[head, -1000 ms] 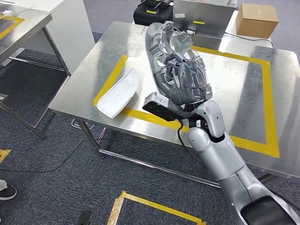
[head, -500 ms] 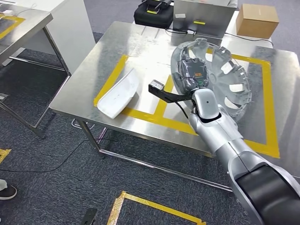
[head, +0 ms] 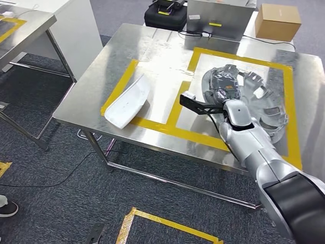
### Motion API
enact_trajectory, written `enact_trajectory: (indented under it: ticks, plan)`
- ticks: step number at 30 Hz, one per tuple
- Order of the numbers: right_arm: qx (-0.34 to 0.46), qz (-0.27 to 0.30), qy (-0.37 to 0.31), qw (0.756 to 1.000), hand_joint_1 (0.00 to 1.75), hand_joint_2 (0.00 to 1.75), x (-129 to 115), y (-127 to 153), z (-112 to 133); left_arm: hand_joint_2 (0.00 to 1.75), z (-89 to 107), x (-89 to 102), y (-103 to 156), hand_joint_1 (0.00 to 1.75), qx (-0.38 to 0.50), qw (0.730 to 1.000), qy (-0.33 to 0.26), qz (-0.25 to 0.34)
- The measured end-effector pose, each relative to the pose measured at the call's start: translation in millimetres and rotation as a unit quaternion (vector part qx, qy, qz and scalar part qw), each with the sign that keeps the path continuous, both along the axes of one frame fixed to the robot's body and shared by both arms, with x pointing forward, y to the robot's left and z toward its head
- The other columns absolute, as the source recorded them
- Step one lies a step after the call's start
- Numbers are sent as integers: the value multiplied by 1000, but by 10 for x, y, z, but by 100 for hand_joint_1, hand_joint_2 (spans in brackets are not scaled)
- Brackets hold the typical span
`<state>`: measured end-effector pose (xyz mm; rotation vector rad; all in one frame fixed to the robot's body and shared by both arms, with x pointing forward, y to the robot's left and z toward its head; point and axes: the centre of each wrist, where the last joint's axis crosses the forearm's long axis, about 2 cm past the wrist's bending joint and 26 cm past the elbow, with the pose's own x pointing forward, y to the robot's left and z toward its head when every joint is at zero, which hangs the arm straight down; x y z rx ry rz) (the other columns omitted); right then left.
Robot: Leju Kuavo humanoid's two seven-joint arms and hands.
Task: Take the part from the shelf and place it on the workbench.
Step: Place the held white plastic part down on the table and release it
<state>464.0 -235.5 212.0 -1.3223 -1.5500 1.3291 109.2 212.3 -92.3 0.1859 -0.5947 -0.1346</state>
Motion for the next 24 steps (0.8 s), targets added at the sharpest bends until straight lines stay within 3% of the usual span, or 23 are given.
enact_trajectory:
  ticks: [19, 23, 24]
  plan:
    - [25, -15, 22, 999, 175, 175, -47, -170, -149, 175, 1, 4, 2, 0, 4, 1000, -18, -3]
    - [29, -5, 23, 999, 0, 0, -82, -177, -218, 175, 4, 10, 5, 0, 12, 1000, -25, 7]
    - [32, -2, 21, 999, 0, 0, -89, -178, -228, 131, 5, 13, 7, 0, 15, 1000, -25, 10]
